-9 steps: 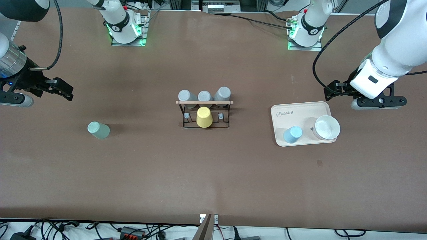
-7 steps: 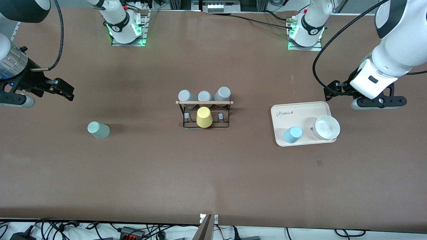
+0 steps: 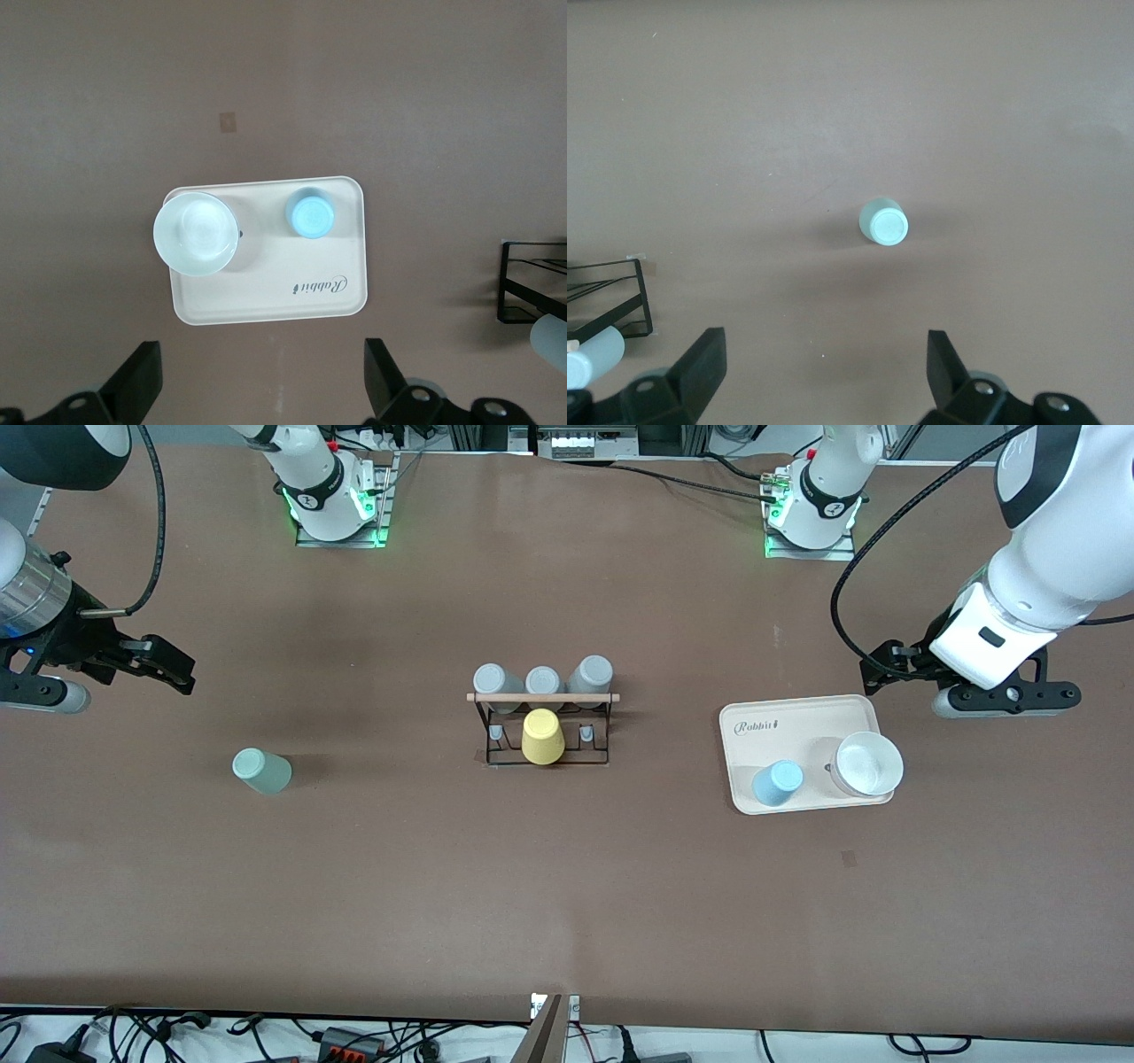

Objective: Hang scattered cups on rack with three cups

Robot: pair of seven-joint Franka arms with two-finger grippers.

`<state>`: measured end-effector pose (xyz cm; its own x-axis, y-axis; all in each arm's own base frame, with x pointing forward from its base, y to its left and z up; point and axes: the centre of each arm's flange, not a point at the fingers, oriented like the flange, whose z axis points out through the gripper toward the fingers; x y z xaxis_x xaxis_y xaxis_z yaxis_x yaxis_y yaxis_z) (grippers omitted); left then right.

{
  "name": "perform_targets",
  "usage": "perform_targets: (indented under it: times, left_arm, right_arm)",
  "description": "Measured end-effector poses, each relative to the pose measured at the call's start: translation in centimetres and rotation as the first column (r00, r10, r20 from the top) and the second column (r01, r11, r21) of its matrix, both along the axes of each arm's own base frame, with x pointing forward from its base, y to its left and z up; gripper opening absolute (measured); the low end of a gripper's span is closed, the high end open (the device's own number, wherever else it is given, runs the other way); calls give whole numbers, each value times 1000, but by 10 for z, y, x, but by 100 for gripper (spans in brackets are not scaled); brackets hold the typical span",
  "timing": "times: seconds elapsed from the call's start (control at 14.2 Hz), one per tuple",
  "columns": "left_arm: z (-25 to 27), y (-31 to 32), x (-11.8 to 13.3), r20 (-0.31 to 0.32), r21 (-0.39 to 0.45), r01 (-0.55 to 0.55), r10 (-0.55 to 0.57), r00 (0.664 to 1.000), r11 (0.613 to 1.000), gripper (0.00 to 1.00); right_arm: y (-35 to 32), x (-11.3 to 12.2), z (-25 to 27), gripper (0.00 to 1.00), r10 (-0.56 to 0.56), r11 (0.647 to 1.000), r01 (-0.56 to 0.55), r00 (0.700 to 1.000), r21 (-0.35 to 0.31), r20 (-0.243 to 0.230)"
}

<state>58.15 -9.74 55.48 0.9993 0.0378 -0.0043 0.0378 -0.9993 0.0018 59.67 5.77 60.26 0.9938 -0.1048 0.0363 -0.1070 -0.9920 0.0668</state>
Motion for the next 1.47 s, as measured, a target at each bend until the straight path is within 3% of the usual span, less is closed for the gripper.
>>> perform_targets:
  times: [0.21,0.42,0.63,0.77,0.91,1.47]
  left_arm:
    - [-25,-5,15,-36,-13,25,-25,999,1000,100]
    - [-97,-32,37,-121,-42,67,-72,990,997,100]
    - [-177,-54,56,-165,-76,87,-99,981,993,100]
    - [-219,-52,69,-152,-72,92,-102,983,993,100]
    - [-248,-43,78,-131,-16,125,-126,983,992,100]
    - [-320,-31,78,-198,-7,133,-131,971,991,100]
  right_arm:
    - [-9,1,0,100,-15,1000,15,1000,2,0]
    - [-10,1,0,100,-17,1000,17,1000,3,1]
    - [-10,1,1,100,-16,1000,16,1000,3,2]
    - [-10,1,1,100,-15,1000,15,1000,4,2]
    - [-8,0,1,100,-13,1000,13,1000,4,2]
    - [-7,0,1,100,-11,1000,11,1000,4,2]
